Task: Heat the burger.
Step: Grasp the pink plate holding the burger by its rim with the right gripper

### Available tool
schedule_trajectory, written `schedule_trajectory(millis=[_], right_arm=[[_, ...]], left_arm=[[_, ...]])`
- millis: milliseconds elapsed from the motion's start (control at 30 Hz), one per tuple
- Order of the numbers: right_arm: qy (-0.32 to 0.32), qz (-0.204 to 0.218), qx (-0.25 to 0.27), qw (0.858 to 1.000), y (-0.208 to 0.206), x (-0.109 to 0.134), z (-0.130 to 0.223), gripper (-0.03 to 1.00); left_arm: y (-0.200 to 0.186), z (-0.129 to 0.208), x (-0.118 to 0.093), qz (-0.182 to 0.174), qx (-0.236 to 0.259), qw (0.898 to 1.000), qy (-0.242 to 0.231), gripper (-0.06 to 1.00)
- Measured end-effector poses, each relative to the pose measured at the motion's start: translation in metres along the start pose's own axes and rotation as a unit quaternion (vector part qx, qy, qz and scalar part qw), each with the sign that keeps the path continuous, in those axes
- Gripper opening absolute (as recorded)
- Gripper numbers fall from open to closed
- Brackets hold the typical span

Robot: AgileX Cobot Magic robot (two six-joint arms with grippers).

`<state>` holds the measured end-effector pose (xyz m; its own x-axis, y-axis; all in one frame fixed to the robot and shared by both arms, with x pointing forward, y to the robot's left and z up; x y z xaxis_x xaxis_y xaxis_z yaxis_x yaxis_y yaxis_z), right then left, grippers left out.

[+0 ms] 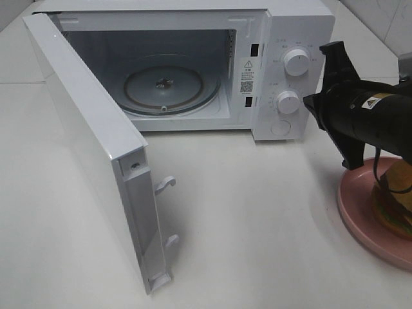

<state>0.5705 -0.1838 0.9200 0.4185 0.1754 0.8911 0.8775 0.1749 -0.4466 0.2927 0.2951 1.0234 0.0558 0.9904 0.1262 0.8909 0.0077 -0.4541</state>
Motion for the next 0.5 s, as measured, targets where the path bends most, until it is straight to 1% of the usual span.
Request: schedule_trajectory(millis=[33, 67, 100, 133, 167, 200, 233, 267, 300, 333, 367, 400, 433, 467, 500], right_arm=[[-0.035, 0.015, 0.014, 0.999, -0.006, 0.000, 0.003, 0.03], [-0.035, 0.015, 0.014, 0.999, -0.006, 0.000, 0.003, 0.03], [-0.058, 0.022, 0.021, 0.998, -0.009, 0.000, 0.005, 0.03], [-0.103, 0.036, 0.035, 0.993, -0.014, -0.002, 0.007, 0.03], [-0.103, 0.036, 0.035, 0.993, -0.014, -0.002, 0.007, 0.03], [-0.147, 0.048, 0.051, 0.987, -0.019, -0.005, 0.010, 0.03], [-0.171, 0.054, 0.059, 0.982, -0.022, -0.006, 0.012, 0.03], [-0.171, 0.054, 0.059, 0.982, -0.022, -0.006, 0.012, 0.03], [-0.220, 0.066, 0.078, 0.970, -0.027, -0.009, 0.015, 0.03], [-0.220, 0.066, 0.078, 0.970, -0.027, -0.009, 0.015, 0.03], [-0.240, 0.068, 0.085, 0.965, -0.030, -0.009, 0.016, 0.03], [-0.290, 0.072, 0.102, 0.949, -0.035, -0.011, 0.018, 0.03], [-0.290, 0.072, 0.102, 0.949, -0.035, -0.011, 0.018, 0.03], [-0.332, 0.078, 0.119, 0.932, -0.040, -0.013, 0.021, 0.06], [-0.353, 0.080, 0.127, 0.923, -0.042, -0.015, 0.022, 0.08]], left_arm=[[0.000, 0.000, 0.000, 0.000, 0.000, 1.000, 0.000, 0.99], [0.000, 0.000, 0.000, 0.000, 0.000, 1.000, 0.000, 0.99], [0.000, 0.000, 0.000, 0.000, 0.000, 1.000, 0.000, 0.99], [0.000, 0.000, 0.000, 0.000, 0.000, 1.000, 0.000, 0.99], [0.000, 0.000, 0.000, 0.000, 0.000, 1.000, 0.000, 0.99], [0.000, 0.000, 0.000, 0.000, 0.000, 1.000, 0.000, 0.99], [0.000, 0.000, 0.000, 0.000, 0.000, 1.000, 0.000, 0.99], [0.000, 0.000, 0.000, 0.000, 0.000, 1.000, 0.000, 0.99], [0.000, 0.000, 0.000, 0.000, 0.000, 1.000, 0.000, 0.99], [0.000, 0.000, 0.000, 0.000, 0.000, 1.000, 0.000, 0.99], [0.000, 0.000, 0.000, 0.000, 0.000, 1.000, 0.000, 0.99], [0.000, 0.000, 0.000, 0.000, 0.000, 1.000, 0.000, 0.99], [0.000, 0.000, 0.000, 0.000, 0.000, 1.000, 0.000, 0.99], [0.000, 0.000, 0.000, 0.000, 0.000, 1.000, 0.000, 0.99], [0.000, 0.000, 0.000, 0.000, 0.000, 1.000, 0.000, 0.99]])
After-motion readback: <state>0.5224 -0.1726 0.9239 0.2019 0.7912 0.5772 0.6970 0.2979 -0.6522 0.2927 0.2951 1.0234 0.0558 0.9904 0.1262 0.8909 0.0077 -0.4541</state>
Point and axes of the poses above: a point on each arm's last joint axis where the gripper is mounted, y pointing out along that axis toward the gripper, x along the wrist's bending axis when the last joint is at zero, z = x × y, the point moved 7 cm from there along y, pointing out along that axis toward the gripper, and after that the axes turned 11 degrees about y, right-handed, at the moved point
